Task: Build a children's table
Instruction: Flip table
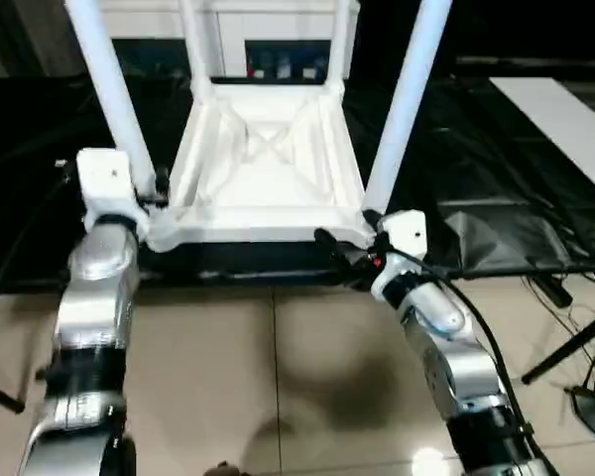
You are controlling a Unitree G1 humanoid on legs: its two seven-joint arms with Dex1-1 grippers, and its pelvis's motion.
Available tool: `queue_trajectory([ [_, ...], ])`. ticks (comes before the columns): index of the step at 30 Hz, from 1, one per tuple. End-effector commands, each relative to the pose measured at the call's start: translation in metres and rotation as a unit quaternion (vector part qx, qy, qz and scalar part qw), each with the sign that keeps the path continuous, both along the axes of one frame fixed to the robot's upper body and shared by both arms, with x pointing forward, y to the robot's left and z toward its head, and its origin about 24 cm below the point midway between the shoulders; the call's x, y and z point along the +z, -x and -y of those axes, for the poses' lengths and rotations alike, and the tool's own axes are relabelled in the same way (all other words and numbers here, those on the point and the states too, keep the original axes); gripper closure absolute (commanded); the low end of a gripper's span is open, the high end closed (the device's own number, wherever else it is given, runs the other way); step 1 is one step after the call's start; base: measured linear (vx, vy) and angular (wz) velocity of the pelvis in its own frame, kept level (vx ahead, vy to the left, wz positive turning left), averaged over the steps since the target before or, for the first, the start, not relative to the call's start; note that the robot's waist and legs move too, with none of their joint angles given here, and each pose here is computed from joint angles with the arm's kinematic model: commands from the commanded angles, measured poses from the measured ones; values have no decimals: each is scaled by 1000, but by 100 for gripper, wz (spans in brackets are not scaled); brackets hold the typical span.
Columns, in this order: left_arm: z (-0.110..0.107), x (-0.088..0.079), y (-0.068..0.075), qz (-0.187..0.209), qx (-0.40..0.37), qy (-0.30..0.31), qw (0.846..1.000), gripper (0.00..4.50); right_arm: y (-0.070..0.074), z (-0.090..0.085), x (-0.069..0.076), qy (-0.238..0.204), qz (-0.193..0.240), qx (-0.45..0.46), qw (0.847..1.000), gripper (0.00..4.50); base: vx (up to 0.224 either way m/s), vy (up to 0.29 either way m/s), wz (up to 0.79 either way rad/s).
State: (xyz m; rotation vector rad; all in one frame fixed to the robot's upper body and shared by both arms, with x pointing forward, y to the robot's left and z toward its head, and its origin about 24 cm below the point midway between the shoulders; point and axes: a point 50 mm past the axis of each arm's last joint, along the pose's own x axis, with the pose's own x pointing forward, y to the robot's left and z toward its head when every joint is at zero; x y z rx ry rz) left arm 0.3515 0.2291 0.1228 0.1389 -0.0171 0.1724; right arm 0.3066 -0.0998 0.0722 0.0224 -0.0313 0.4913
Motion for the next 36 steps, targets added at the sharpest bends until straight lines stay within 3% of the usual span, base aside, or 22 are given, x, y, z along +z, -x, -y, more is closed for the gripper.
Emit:
queue_trajectory([
  [1,5,1,-8,-4,-11,-5,1000,6,-4,-2,4,4,7,-1,1000,0,0,0,0],
  [6,4,6,-26,-19,-8,-7,1000,6,-7,-5,8,1,12,-1,1000,0,0,0,0],
  [10,-2,16,-31,-6,19,48,999,45,-5,-10,10,-29,4,28,999,0,0,0,0],
  [13,1,17,-31,-2,12,78,997,52,-1,-14,8,-33,-3,54,998,0,0,0,0],
  [14,3,18,-30,-2,16,98,995,81,1,-14,6,-33,-5,59,998,0,0,0,0],
  [18,5,18,-29,1,26,127,992,85,0,-14,6,-37,-6,53,998,0,0,0,0],
  [20,7,18,-28,2,26,132,991,125,-1,-14,7,-38,-5,51,998,0,0,0,0],
  [29,14,19,-25,0,12,143,990,177,1,-14,10,-79,-5,92,993,0,0,0,0],
  [36,20,11,-22,-25,8,183,983,232,2,-8,4,-58,-26,107,992,0,0,0,0],
])
